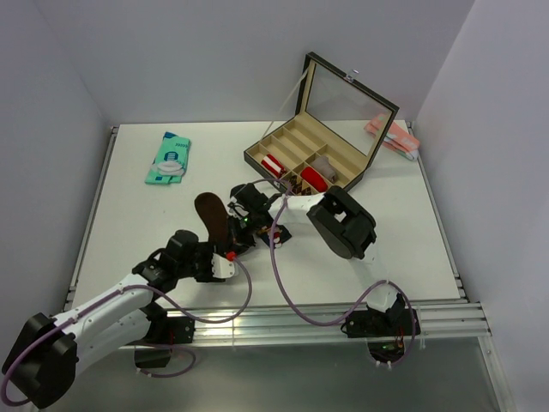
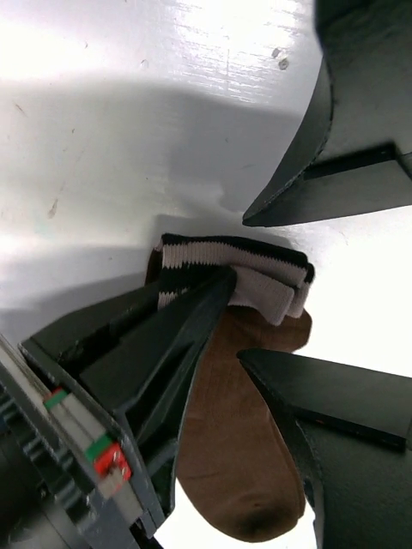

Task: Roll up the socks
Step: Roll the sock at the center of the board.

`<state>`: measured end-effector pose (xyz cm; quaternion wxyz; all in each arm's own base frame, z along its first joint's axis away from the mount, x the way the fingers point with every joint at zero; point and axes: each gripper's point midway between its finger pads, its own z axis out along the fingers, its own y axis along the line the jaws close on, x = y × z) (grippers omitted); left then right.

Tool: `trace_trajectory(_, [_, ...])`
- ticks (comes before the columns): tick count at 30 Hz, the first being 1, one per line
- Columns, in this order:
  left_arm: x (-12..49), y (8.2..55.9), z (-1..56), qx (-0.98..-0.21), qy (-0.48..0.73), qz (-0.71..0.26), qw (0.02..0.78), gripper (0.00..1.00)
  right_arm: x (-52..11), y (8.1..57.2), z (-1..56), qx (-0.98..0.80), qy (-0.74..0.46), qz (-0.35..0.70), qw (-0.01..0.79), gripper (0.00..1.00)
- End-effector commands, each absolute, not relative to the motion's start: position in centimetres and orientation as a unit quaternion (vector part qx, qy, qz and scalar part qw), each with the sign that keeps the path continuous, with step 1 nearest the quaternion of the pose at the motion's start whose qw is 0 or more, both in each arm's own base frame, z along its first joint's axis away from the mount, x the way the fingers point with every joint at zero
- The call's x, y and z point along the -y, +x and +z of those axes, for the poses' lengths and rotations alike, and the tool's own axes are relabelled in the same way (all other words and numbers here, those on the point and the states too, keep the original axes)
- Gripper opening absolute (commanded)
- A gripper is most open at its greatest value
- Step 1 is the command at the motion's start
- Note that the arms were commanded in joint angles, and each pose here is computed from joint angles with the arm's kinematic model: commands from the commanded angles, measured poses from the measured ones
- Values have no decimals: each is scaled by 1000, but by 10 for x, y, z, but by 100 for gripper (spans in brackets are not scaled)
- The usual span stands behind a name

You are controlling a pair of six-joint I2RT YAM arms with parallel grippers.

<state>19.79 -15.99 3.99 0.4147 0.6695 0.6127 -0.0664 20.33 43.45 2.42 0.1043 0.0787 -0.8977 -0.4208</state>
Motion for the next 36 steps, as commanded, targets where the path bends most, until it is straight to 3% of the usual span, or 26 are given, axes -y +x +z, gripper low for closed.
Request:
trace_trajectory(1, [163,202,39,-598,674,-51,431,64,-437,210,28,894,67,-427,114,0])
trace_trajectory(12, [162,213,30,-601,662,-29,447,57,-434,210,30,890,67,-435,121,0])
trace_trajectory(20, [166,203,17,-612,685,-63,391,13,-432,206,39,885,69,-445,120,0])
trace_trajectory(23, [168,198,14,-619,690,-80,367,1,-430,208,43,888,70,-442,107,12])
trace_trajectory(25, [170,191,14,-623,694,-100,346,0,-427,215,51,894,70,-437,74,38])
trace_trajectory(26, [173,192,17,-624,691,-105,349,0,-424,216,45,899,65,-427,68,38])
trace_trajectory(27, [172,187,16,-627,693,-114,336,0,-423,220,55,897,68,-434,48,47])
trace_trajectory(30, [178,185,26,-628,689,-130,338,0,-407,235,66,903,47,-427,-6,54])
trace_trajectory(36, [182,175,40,-632,690,-166,312,0,-362,266,90,904,-13,-405,-135,57])
